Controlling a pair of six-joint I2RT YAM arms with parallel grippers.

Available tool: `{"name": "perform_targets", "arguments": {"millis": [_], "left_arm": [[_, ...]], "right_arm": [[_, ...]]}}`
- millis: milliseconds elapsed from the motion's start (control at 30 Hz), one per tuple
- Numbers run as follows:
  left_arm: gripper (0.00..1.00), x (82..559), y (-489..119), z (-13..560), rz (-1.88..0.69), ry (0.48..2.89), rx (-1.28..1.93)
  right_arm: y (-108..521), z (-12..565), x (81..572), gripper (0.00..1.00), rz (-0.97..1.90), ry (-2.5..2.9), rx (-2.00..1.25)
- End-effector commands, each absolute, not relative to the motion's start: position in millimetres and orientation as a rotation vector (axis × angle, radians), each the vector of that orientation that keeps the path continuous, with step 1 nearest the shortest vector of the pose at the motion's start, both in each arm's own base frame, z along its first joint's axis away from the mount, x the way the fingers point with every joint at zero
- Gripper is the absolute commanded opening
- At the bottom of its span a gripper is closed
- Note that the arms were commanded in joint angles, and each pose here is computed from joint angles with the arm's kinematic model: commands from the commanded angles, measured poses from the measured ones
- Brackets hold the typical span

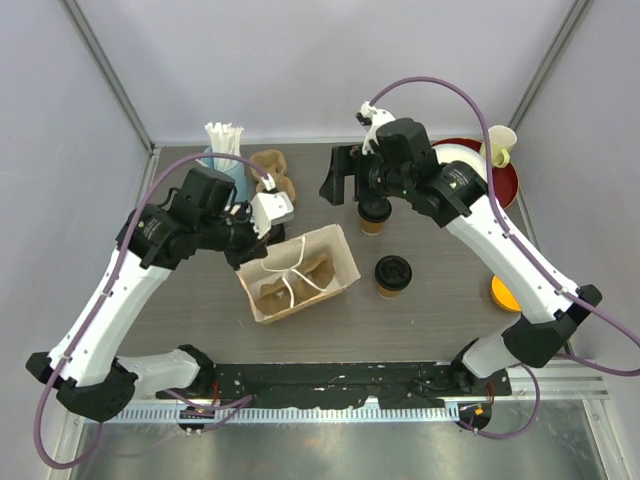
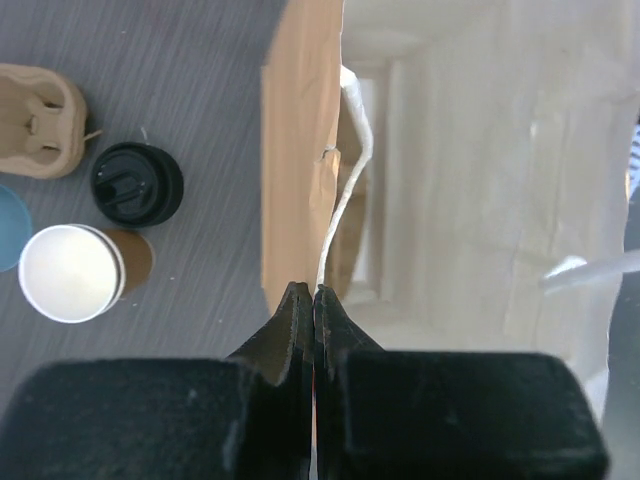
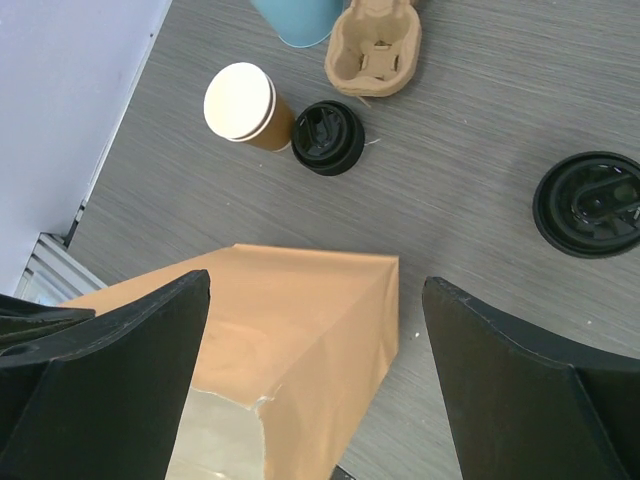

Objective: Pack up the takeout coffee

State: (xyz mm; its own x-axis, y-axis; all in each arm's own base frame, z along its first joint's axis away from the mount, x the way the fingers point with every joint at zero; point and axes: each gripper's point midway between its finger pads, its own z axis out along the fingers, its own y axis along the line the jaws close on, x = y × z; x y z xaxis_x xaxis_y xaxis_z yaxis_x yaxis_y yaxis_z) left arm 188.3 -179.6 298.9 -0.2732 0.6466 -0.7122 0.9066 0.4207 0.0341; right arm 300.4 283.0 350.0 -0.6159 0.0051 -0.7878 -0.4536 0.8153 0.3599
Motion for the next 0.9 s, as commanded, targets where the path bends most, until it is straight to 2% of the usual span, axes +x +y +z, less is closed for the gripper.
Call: {"name": "perform_targets", "arguments": {"millis": [0, 367, 600, 867], "left_arm": [[0.00, 190, -167, 313, -0.335, 1.935, 1.331], [0.00, 188, -171, 310, -0.184, 1.795, 1.405], [0.00, 198, -167, 314, -0.044, 1.726, 1.393], [0.00, 196, -174, 314, -0.091, 1.717, 1.390]], "right_arm": [[266, 372, 297, 0.92, 0.670, 2.075, -0.255], [260, 361, 290, 0.91, 0.660, 2.115, -0.247], [255, 335, 295, 0.91, 0.566, 2.183, -0.270], [239, 312, 307, 0.89, 0.450, 2.275, -0.256]]}}
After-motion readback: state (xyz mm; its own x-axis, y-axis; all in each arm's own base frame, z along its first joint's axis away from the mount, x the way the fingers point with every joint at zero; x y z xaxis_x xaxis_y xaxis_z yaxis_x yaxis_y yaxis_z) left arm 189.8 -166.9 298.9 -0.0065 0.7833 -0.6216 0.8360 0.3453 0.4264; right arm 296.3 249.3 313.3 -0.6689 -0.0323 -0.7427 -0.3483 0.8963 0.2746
